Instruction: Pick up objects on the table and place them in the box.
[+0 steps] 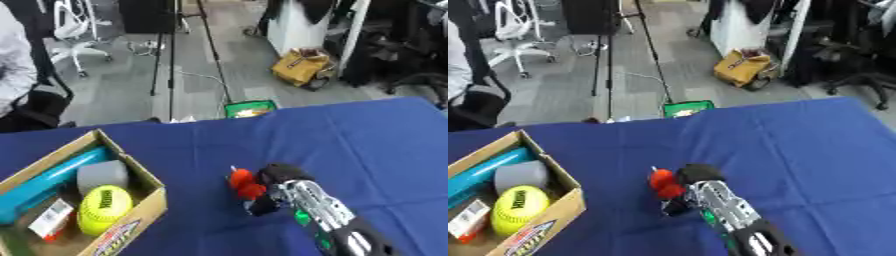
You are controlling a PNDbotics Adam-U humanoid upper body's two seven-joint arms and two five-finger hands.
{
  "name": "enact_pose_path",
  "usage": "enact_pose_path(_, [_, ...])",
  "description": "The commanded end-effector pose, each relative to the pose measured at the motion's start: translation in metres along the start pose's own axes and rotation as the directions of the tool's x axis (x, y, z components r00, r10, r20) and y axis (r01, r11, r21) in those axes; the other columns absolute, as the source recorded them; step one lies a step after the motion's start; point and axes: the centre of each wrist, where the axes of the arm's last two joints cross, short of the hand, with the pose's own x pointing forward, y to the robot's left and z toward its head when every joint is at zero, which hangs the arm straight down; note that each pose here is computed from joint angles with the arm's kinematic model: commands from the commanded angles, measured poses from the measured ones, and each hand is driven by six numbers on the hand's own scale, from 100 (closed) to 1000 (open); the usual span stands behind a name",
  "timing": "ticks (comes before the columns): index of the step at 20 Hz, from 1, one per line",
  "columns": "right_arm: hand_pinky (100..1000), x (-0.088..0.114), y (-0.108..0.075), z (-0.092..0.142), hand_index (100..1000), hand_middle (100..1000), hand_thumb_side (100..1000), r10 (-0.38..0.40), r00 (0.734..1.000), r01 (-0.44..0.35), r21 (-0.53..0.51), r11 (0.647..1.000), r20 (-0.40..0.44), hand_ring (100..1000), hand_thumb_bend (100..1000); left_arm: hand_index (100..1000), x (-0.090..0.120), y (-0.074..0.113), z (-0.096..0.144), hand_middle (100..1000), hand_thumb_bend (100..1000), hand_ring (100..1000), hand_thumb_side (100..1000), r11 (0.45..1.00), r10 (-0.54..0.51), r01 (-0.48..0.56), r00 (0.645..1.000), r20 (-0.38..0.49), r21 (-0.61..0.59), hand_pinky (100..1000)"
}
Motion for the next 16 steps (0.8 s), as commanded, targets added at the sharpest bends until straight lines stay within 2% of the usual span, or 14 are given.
enact_pose_path(1, [1000, -0.0058, -0.0007, -0.0019, 786, 665, 628, -0.028, 0.996, 0.033, 0.06, 0.998, -0.079, 975, 309, 822, 0.0039, 0.0007, -0.0063, 867, 100, 803, 767, 1.0, 0.011, -0.012, 1.0, 0.023, 0.01, 862])
enact_pose_path(3, [1000, -0.006, -0.0006, -0.002, 779, 658, 629, -0.027, 0.996, 0.031, 0.055, 0.998, -0.082, 973, 275, 822, 0.004, 0.0007, -0.0063, 867, 100, 803, 766, 1.0, 0.012, -0.012, 1.0, 0.024, 0.009, 861])
enact_pose_path(16, [1000, -0.0068, -0.0016, -0.0017, 749, 629, 649, -0.021, 0.996, 0.023, 0.024, 0.999, -0.085, 964, 201, 822, 0.0042, 0.0004, -0.0061, 866, 100, 802, 763, 1.0, 0.015, -0.016, 1.0, 0.025, 0.004, 857])
